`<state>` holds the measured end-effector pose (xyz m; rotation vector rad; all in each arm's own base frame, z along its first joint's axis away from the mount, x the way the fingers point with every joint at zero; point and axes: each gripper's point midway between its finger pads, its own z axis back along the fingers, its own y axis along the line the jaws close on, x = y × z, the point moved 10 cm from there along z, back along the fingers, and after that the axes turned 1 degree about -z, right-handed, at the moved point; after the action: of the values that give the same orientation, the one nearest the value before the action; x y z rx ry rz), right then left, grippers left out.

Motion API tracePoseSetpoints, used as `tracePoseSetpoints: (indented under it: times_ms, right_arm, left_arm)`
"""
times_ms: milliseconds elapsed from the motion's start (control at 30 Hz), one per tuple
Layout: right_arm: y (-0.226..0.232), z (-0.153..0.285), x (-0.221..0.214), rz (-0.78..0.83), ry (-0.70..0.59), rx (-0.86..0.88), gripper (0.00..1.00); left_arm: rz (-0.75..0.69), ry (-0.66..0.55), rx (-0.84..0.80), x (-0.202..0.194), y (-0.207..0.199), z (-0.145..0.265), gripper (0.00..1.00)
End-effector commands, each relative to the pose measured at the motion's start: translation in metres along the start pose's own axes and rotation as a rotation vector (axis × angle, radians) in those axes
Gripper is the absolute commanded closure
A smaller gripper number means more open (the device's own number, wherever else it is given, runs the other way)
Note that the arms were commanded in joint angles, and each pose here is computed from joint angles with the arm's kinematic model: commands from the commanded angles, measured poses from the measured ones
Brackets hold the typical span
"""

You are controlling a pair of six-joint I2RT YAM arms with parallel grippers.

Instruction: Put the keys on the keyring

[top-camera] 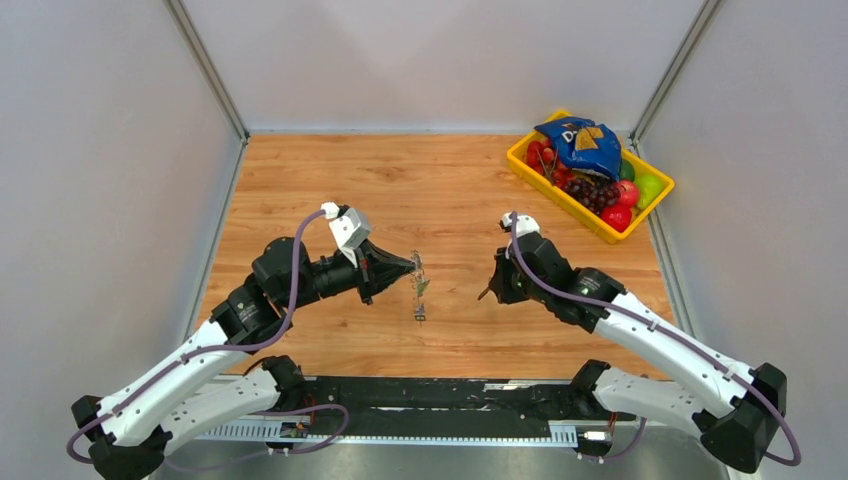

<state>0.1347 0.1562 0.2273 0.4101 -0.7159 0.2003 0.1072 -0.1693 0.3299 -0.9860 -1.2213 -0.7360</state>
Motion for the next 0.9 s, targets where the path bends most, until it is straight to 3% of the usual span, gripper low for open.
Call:
tracePoseSetpoints:
  times_ms: [0, 100, 200, 400, 633, 867]
  right_arm:
    - [-0.011, -0.002, 0.005, 0.029, -0.014, -0.167, 1.00]
    - [-0.002, -0.030, -0.018, 0.080, 0.191, -0.020, 1.00]
    - [-0.009, -0.060, -0.045, 0.064, 0.318, -0.062, 1.00]
    - [-0.017, -0.084, -0.071, 0.003, 0.341, -0.072, 1.00]
    - [-0.021, -0.090, -0.079, -0.025, 0.358, -0.115, 0.83]
    - [-0.017, -0.081, -0.070, -0.044, 0.315, -0.090, 0.76]
  left_arm:
    - [-0.040, -0.104, -0.048, 0.030, -0.009, 0.003, 1.00]
    - [-0.037, -0.102, -0.055, 0.030, -0.010, 0.004, 1.00]
    - [-0.033, -0.094, -0.053, 0.029, -0.009, 0.004, 1.00]
    - [-0.035, -0.089, -0.038, 0.028, -0.009, 0.007, 1.00]
    - [-0.033, -0.080, -0.037, 0.026, -0.008, 0.005, 1.00]
    - [-0.032, -0.080, -0.038, 0.026, -0.008, 0.005, 1.00]
